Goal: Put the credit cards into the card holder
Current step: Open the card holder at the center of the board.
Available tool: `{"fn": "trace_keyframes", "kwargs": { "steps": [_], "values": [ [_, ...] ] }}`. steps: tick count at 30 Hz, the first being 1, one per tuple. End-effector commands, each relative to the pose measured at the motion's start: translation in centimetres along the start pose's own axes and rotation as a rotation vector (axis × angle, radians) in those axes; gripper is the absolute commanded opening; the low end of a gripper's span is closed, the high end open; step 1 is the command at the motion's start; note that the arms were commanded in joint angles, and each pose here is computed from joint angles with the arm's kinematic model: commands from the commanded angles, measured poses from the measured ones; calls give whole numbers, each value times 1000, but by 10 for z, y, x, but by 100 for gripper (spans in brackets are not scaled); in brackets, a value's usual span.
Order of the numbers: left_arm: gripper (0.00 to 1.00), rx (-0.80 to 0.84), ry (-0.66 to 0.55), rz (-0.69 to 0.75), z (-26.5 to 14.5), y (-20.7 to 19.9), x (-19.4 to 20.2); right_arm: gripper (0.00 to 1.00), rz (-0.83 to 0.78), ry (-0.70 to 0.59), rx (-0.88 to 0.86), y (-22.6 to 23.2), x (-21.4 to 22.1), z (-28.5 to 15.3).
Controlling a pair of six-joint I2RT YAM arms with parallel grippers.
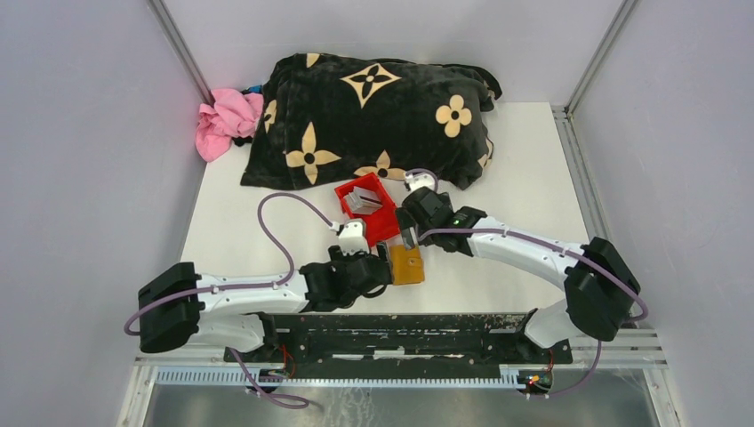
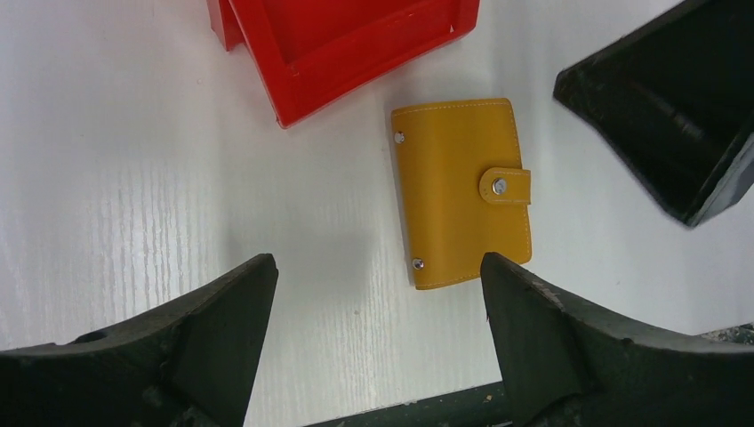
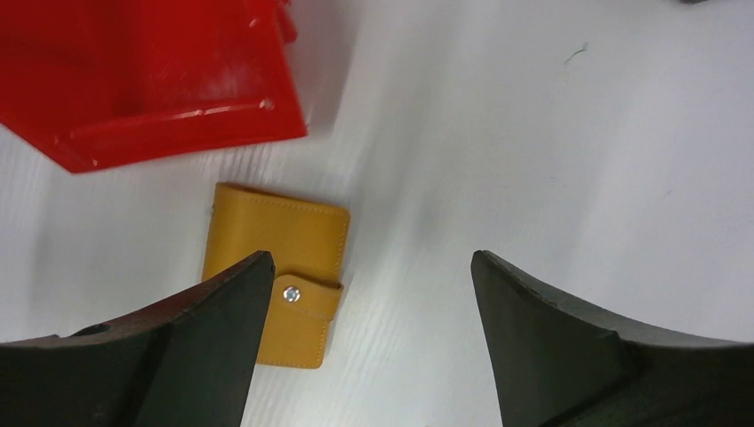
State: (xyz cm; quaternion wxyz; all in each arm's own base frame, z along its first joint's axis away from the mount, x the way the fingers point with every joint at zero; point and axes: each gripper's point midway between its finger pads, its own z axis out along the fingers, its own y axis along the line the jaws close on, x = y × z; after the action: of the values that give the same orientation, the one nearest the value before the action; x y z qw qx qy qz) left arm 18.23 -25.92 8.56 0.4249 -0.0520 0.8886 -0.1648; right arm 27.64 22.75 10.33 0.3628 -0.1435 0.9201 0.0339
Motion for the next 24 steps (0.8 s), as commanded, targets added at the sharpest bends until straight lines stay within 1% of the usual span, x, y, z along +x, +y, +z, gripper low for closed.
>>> {"fn": "trace_keyframes", "kwargs": {
  "steps": [1, 4, 6, 8, 10, 14, 17, 20, 24],
  "values": [
    [89, 11, -19, -91, 7, -6, -1, 87, -52, 54, 6, 16, 23, 1],
    [86, 6, 0, -90, 11, -4, 7, 83, -74, 83, 23, 21, 32, 2],
    [80, 0, 10, -88, 14, -3, 11, 80, -87, 100, 32, 25, 35, 2],
    [85, -4, 28, -84, 18, -3, 15, 80, -103, 124, 49, 28, 41, 3],
    [85, -4, 43, -83, 22, -4, 19, 80, -114, 142, 57, 31, 45, 4],
    [76, -7, 42, -110, 25, -1, 22, 80, -131, 159, 57, 39, 47, 5],
    [73, -7, 46, -131, 26, 3, 25, 81, -140, 161, 56, 45, 45, 5],
    [66, -6, 52, -136, 29, 4, 28, 81, -146, 169, 58, 48, 44, 8],
    [63, -1, 56, -135, 31, 2, 29, 81, -150, 173, 80, 49, 43, 11]
  ]
}}
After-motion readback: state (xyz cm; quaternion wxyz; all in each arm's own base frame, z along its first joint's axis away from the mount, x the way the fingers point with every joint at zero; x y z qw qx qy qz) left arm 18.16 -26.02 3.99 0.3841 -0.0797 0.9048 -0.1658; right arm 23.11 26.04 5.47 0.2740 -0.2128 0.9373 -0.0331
